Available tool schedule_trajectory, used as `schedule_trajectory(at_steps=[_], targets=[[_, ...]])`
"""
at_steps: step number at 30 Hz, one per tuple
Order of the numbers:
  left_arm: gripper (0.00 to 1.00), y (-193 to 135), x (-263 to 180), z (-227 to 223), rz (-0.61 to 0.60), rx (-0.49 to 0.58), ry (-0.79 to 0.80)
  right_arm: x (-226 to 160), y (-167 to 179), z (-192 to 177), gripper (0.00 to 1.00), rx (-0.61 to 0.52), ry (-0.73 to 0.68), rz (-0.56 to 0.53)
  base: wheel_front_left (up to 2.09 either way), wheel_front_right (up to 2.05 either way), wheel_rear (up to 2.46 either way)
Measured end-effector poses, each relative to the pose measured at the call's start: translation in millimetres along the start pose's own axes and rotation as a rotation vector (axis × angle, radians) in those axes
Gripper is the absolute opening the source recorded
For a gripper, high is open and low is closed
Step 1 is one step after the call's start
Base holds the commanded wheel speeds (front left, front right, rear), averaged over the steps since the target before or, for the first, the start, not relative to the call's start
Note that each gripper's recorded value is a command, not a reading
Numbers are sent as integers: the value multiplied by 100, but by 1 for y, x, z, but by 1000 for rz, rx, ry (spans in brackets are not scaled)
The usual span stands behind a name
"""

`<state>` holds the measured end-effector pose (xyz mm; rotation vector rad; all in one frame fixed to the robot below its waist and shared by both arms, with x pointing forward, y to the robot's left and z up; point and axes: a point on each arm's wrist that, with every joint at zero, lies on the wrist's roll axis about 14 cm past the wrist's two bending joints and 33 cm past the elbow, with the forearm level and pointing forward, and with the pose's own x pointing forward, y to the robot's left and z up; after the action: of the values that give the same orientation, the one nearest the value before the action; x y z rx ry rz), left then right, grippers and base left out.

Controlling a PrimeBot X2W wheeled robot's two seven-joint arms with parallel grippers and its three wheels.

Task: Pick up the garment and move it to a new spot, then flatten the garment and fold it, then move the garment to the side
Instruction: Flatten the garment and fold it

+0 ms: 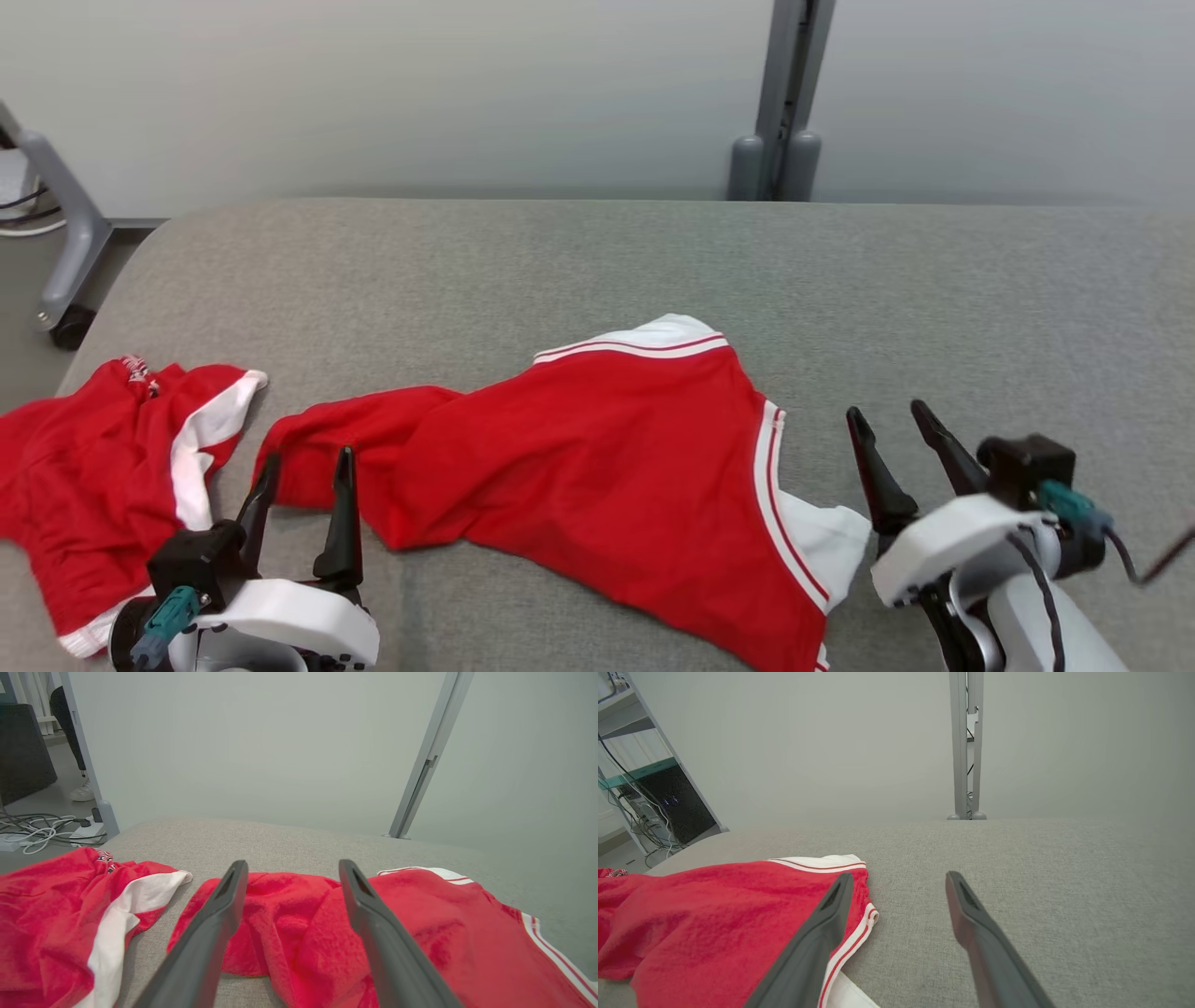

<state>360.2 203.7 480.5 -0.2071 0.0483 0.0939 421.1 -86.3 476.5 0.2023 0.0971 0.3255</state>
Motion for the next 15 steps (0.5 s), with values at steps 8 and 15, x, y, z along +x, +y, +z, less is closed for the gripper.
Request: schedule_trajectory(at_steps=[8, 15], targets=[[100, 24, -12, -3, 70, -5, 10, 34, 10, -41, 100, 75, 278, 28, 0, 0, 0], [100, 41, -20, -5, 124, -13, 15, 51, 16, -69, 100, 137, 471, 19, 0, 0, 0]])
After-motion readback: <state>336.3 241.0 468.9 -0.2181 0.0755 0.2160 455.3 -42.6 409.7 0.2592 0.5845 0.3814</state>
